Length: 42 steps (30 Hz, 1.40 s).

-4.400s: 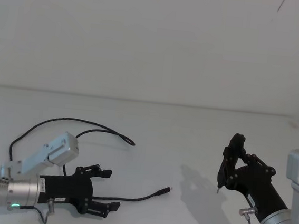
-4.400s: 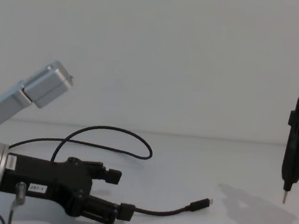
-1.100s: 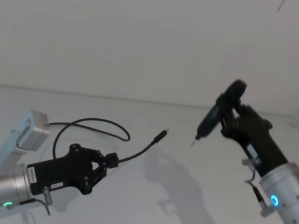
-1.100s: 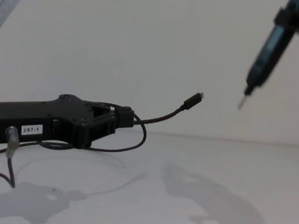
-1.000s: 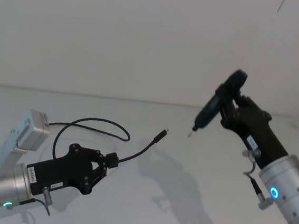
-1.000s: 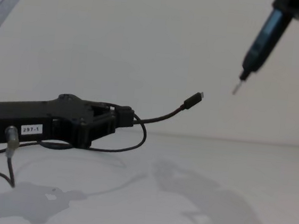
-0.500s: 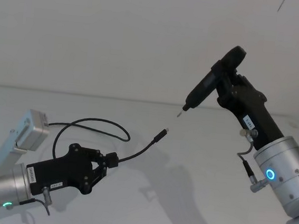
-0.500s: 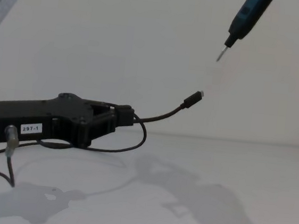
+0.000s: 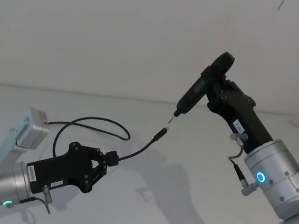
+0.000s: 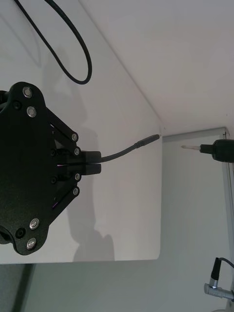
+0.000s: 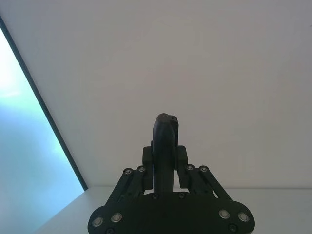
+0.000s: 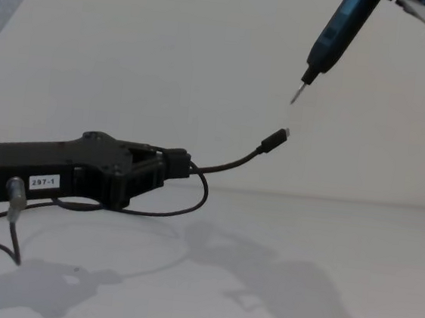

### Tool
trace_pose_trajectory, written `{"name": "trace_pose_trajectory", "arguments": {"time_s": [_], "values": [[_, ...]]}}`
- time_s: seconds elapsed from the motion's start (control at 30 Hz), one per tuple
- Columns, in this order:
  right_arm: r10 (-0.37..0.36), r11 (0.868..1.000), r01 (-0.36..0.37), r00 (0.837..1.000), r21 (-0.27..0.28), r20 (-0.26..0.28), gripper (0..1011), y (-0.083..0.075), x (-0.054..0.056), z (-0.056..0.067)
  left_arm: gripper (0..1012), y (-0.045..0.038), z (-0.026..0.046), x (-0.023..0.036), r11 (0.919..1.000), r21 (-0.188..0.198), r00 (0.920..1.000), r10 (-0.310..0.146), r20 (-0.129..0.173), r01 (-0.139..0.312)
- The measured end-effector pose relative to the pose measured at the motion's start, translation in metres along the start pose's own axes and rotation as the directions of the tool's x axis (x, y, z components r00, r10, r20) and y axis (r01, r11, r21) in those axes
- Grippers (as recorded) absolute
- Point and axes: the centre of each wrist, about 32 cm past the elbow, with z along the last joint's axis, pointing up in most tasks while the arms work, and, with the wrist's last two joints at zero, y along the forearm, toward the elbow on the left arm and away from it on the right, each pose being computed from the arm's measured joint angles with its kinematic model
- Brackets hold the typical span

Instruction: Pick up the data cable with the one hand.

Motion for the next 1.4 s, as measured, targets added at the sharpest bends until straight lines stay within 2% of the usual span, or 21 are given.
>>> {"name": "trace_pose_trajectory", "arguments": {"time_s": [0.4, 0.83, 1.4], "values": [[0.013, 1.0, -0.013, 1.0, 0.003, 0.0, 279, 0.004, 0.006, -0.01, 30, 0.0, 0.0, -0.0001, 1.0, 0.0, 1.0, 0.0, 0.0, 0.0], [0.0, 1.0, -0.001, 1.0, 0.025, 0.017, 279, 0.014, 0.021, -0.021, 30, 0.0, 0.0, -0.0001, 1.0, 0.0, 1.0, 0.0, 0.0, 0.0], [-0.013, 1.0, 0.013, 1.0, -0.001, 0.01, 279, 0.017, 0.03, -0.024, 30, -0.0001, 0.0, -0.0001, 1.0, 0.0, 1.0, 0.0, 0.0, 0.0]]}}
